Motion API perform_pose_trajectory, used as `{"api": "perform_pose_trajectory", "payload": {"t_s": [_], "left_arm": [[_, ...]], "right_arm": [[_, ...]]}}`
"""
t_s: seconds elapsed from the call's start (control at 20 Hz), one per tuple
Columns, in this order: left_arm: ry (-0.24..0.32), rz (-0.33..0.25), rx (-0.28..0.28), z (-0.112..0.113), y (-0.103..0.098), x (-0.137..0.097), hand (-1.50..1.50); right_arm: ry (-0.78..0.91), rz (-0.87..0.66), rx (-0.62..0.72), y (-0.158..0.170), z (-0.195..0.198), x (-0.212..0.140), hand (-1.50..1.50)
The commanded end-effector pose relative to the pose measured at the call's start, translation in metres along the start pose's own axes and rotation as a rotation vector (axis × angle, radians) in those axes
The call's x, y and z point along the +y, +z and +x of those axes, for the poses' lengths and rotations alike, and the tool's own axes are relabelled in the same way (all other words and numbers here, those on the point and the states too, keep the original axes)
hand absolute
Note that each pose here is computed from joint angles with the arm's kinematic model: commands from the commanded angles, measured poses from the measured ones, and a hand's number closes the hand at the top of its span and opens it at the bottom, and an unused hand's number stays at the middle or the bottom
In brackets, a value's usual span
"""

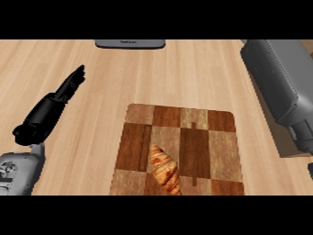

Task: Pick the cupcake from the cutting board and place it in the cardboard box

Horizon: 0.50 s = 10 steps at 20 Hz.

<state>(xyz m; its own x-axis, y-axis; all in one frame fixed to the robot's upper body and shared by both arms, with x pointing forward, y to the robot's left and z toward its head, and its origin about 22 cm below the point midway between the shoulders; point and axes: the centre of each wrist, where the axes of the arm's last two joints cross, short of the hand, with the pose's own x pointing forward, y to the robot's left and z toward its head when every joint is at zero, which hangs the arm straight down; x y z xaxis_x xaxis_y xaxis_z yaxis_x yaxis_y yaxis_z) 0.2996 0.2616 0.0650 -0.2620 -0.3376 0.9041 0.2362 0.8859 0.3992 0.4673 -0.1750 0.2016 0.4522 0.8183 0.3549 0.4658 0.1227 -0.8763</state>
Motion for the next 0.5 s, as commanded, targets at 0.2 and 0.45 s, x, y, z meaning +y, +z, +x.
{"api": "perform_pose_trajectory", "payload": {"t_s": [0.2, 0.45], "left_arm": [[0.011, 0.001, -0.01, 0.011, 0.022, 0.003, 0.0], [-0.006, 0.014, 0.004, 0.002, 0.005, 0.018, 0.0]], "right_arm": [[-0.029, -0.12, 0.225, -0.057, -0.056, -0.035, 1.5], [0.092, -0.078, 0.244, -0.079, -0.101, -0.042, 1.5]]}}
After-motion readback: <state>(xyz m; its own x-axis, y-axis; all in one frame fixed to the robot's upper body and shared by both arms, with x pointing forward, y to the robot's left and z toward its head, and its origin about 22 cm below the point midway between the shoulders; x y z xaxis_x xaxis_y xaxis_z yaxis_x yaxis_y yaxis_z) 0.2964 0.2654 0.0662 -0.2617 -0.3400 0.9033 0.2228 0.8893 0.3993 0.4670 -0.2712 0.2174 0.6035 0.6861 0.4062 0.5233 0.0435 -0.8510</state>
